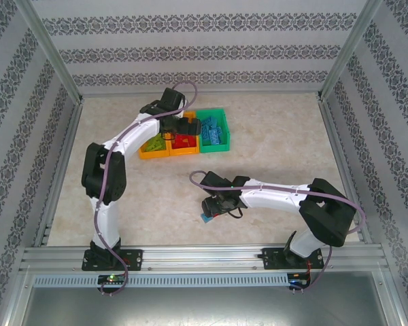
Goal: Sort the legos into containers by color
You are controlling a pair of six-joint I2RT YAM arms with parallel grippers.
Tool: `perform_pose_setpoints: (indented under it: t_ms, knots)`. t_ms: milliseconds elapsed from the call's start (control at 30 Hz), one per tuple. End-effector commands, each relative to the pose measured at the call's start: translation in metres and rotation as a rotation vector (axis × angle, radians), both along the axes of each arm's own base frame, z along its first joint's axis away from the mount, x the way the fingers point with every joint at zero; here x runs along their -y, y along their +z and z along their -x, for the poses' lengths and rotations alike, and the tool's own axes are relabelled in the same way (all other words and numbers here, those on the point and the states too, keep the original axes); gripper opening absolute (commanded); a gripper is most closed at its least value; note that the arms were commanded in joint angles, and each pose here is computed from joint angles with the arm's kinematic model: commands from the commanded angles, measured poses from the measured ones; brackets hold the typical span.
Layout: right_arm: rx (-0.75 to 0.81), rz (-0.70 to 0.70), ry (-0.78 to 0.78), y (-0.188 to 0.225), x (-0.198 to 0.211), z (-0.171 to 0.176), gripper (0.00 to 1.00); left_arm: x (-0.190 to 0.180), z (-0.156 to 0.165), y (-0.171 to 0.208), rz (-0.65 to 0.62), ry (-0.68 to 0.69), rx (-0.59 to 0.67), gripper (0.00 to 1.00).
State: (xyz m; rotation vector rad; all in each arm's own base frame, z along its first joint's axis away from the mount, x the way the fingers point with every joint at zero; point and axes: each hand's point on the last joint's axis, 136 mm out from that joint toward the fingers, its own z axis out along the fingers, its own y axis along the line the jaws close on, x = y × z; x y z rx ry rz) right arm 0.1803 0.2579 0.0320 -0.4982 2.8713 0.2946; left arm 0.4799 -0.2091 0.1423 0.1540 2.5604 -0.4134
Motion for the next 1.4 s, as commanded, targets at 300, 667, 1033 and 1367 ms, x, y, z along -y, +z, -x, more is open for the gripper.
perform_pose_setpoints:
  t_ms: [300,667,1033,1367]
  knots:
    - [-0.029,0.085,0.031,-0.022,0.003,0.001,0.41,-0.009,0.031,0.04,0.104,0.036,0.067,0.99]
    - [0.049,0.036,-0.018,0.01,-0.004,-0.023,0.29,-0.024,0.062,0.026,0.09,0.061,0.046,1.0]
    - [0.164,-0.319,-0.187,0.096,-0.051,-0.137,0.25,-0.059,0.118,0.006,0.028,0.122,0.025,1.0]
    - [0.171,-0.529,-0.292,0.125,-0.078,-0.253,0.29,-0.06,0.183,-0.023,-0.013,0.12,-0.09,1.0]
